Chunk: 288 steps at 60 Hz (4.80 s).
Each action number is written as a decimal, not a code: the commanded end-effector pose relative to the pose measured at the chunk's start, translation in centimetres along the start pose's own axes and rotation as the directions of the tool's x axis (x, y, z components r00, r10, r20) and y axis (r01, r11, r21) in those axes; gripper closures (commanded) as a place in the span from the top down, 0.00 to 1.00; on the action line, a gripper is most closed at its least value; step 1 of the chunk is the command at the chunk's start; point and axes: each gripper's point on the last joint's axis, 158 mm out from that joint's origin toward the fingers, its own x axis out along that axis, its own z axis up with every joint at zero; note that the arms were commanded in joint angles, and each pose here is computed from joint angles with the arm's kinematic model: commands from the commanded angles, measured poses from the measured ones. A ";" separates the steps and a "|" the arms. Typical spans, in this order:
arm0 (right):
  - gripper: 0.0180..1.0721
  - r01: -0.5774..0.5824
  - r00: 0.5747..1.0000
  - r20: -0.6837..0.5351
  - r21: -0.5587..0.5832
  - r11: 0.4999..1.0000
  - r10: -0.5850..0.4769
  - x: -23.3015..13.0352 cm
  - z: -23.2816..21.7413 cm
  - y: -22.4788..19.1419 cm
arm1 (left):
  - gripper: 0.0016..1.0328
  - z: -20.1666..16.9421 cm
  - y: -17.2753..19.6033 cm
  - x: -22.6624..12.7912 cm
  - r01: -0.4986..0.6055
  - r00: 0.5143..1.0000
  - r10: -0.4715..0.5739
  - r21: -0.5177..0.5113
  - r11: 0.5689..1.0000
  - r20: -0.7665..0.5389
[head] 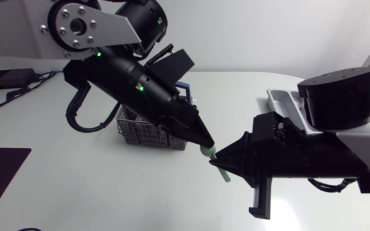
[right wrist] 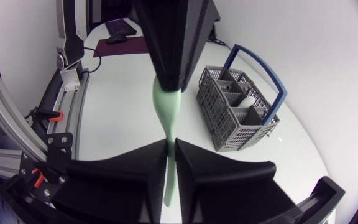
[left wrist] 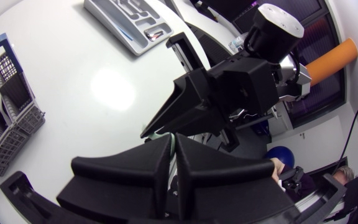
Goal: Unload the cutlery basket into the drawer organizer.
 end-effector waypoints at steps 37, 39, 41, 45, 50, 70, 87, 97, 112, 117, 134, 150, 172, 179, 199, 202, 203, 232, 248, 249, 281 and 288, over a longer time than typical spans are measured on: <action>0.06 0.335 0.930 -0.226 0.196 0.922 -0.290 -4.6 -9.3 -9.5 | 0.55 8.2 7.8 -9.3 -0.347 0.842 0.331 -0.042 0.937 0.425; 0.06 0.374 0.916 -0.245 0.225 0.900 -0.319 -5.3 -10.1 -11.1 | 0.55 7.9 9.0 -9.3 -0.398 0.820 0.382 -0.055 0.916 0.427; 0.06 0.418 0.897 -0.269 0.259 0.871 -0.350 -6.2 -11.1 -12.9 | 0.55 7.6 10.2 -9.3 -0.447 0.796 0.430 -0.066 0.892 0.427; 0.06 0.483 0.866 -0.310 0.316 0.817 -0.393 -7.7 -12.7 -15.7 | 0.55 6.9 12.0 -9.1 -0.502 0.769 0.483 -0.072 0.862 0.420; 0.06 0.548 0.832 -0.350 0.389 0.741 -0.431 -9.4 -14.6 -18.9 | 0.55 6.3 13.3 -9.1 -0.546 0.748 0.521 -0.065 0.835 0.412; 0.06 0.692 0.721 -0.500 0.539 0.479 -0.479 -12.9 -21.8 -27.1 | 0.55 3.9 18.2 -8.9 -0.655 0.674 0.623 -0.068 0.752 0.397; 0.06 0.728 0.677 -0.550 0.404 0.553 -0.489 -17.3 -23.9 -28.1 | 0.55 2.6 19.3 -8.7 -0.673 0.670 0.637 -0.050 0.738 0.381; 0.06 0.643 0.714 -0.552 0.276 0.714 -0.430 -19.0 -25.1 -26.5 | 0.55 2.4 20.0 -9.0 -0.682 0.660 0.645 -0.053 0.729 0.385; 0.06 0.449 0.739 -0.574 0.030 0.893 -0.352 -20.0 -28.5 -23.2 | 0.55 2.5 19.9 -8.9 -0.683 0.660 0.645 -0.050 0.729 0.386; 0.06 0.393 0.740 -0.584 -0.026 0.919 -0.334 -20.0 -29.5 -22.6 | 0.55 2.6 19.8 -8.9 -0.684 0.659 0.645 -0.050 0.728 0.387; 0.06 0.267 0.698 -0.664 -0.105 0.958 -0.268 -20.8 -35.4 -21.6 | 0.55 2.4 19.7 -8.7 -0.691 0.655 0.652 -0.046 0.721 0.381; 0.23 0.215 0.603 -0.738 -0.212 0.953 -0.301 -22.0 -40.1 -21.7 | 0.55 2.6 19.1 -8.0 -0.696 0.655 0.653 -0.033 0.718 0.380; 0.51 0.289 0.524 -0.733 -0.326 0.900 -0.434 -23.3 -39.3 -23.6 | 0.55 2.5 19.0 -7.9 -0.699 0.653 0.655 -0.028 0.714 0.380; 0.74 0.472 0.512 -0.680 -0.288 0.833 -0.525 -24.9 -35.5 -25.3 | 0.55 2.7 19.2 -7.9 -0.697 0.651 0.655 -0.039 0.716 0.383; 0.86 0.626 0.645 -0.582 0.031 0.780 -0.495 -21.5 -27.6 -23.0 | 0.55 3.6 21.0 -6.7 -0.670 0.666 0.645 -0.080 0.738 0.374; 0.86 0.621 0.667 -0.571 0.070 0.781 -0.479 -20.5 -26.6 -22.3 | 0.55 3.7 21.7 -6.8 -0.650 0.679 0.633 -0.096 0.754 0.371; 0.86 0.616 0.676 -0.566 0.083 0.783 -0.472 -20.1 -26.2 -22.0 | 0.55 3.6 21.9 -6.8 -0.642 0.685 0.629 -0.103 0.760 0.369; 0.86 0.481 0.830 -0.445 0.265 0.835 -0.337 -10.1 -17.9 -14.3 | 0.55 3.9 25.9 -5.7 -0.561 0.736 0.560 -0.120 0.819 0.379; 0.86 0.450 0.845 -0.434 0.265 0.852 -0.312 -9.0 -17.3 -12.7 | 0.55 4.9 27.0 -5.0 -0.592 0.724 0.550 -0.036 0.805 0.416; 0.86 0.448 0.846 -0.433 0.268 0.853 -0.309 -8.9 -17.3 -12.6 | 0.55 4.9 27.1 -4.9 -0.594 0.722 0.550 -0.032 0.804 0.420; 0.87 0.430 0.853 -0.431 0.264 0.864 -0.293 -7.0 -17.6 -12.1 | 0.55 4.5 29.2 -2.8 -0.587 0.746 0.534 0.014 0.809 0.397; 0.87 0.431 0.852 -0.434 0.261 0.863 -0.294 -6.9 -17.8 -12.0 | 0.51 4.1 28.5 -2.6 -0.540 0.784 0.496 0.015 0.842 0.375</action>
